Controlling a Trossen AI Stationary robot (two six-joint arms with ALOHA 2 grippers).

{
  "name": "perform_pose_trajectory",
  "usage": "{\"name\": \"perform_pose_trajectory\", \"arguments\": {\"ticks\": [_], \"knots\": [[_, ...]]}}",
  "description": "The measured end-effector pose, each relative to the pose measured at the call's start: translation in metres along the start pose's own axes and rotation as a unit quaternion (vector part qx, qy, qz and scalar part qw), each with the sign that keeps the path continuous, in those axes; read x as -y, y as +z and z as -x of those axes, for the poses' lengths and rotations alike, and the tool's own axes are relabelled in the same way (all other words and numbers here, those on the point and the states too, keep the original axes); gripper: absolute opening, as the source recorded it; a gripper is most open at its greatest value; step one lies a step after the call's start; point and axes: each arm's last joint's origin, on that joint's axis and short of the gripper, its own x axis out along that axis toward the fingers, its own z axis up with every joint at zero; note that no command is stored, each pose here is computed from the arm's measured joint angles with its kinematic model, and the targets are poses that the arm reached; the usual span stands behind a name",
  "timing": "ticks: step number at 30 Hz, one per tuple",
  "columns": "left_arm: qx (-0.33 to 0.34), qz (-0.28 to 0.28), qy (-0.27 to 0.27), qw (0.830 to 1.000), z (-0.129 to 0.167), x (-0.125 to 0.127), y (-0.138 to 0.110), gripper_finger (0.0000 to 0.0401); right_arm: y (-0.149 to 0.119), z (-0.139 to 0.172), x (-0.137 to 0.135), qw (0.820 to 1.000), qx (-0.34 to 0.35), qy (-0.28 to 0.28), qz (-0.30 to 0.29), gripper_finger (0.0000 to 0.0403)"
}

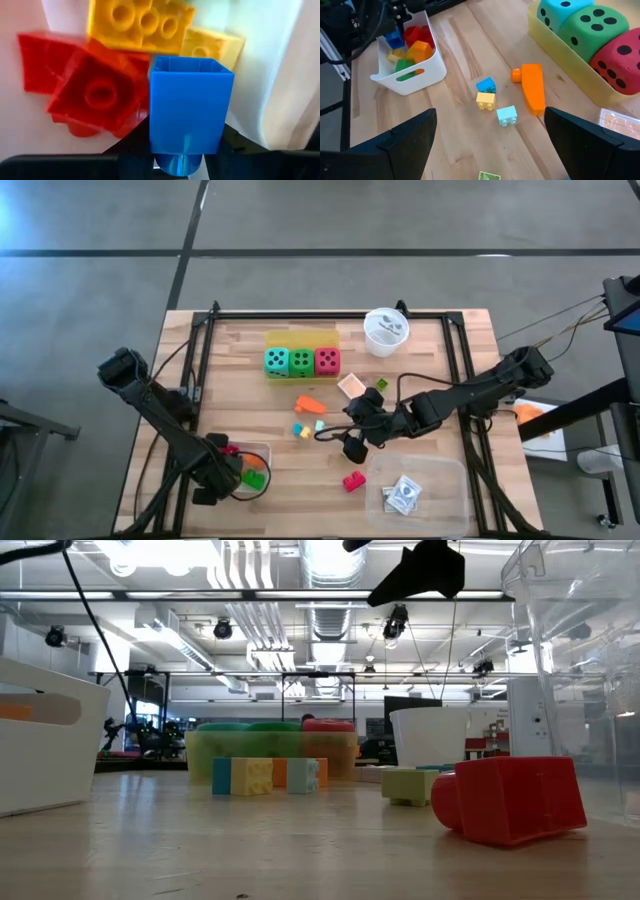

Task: Pick & Place Toys
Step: Put the blue game piece into the white bin

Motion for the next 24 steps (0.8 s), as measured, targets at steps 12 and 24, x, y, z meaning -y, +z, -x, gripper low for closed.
{"name": "perform_pose_trajectory", "arguments": {"ticks": [12,24], "knots": [[0.016,-0.013,-0.019,1.000,-0.0039,0.0018,0.0027,0.0113,0.0007,-0.0001,-0.0005,1.000,0.004,0.003,0.002,0.0363],[0.022,-0.008,-0.024,0.999,-0.0037,0.0028,0.0040,0.0125,0.0009,-0.0002,-0.0005,1.000,0.004,0.003,0.002,0.0363]]}}
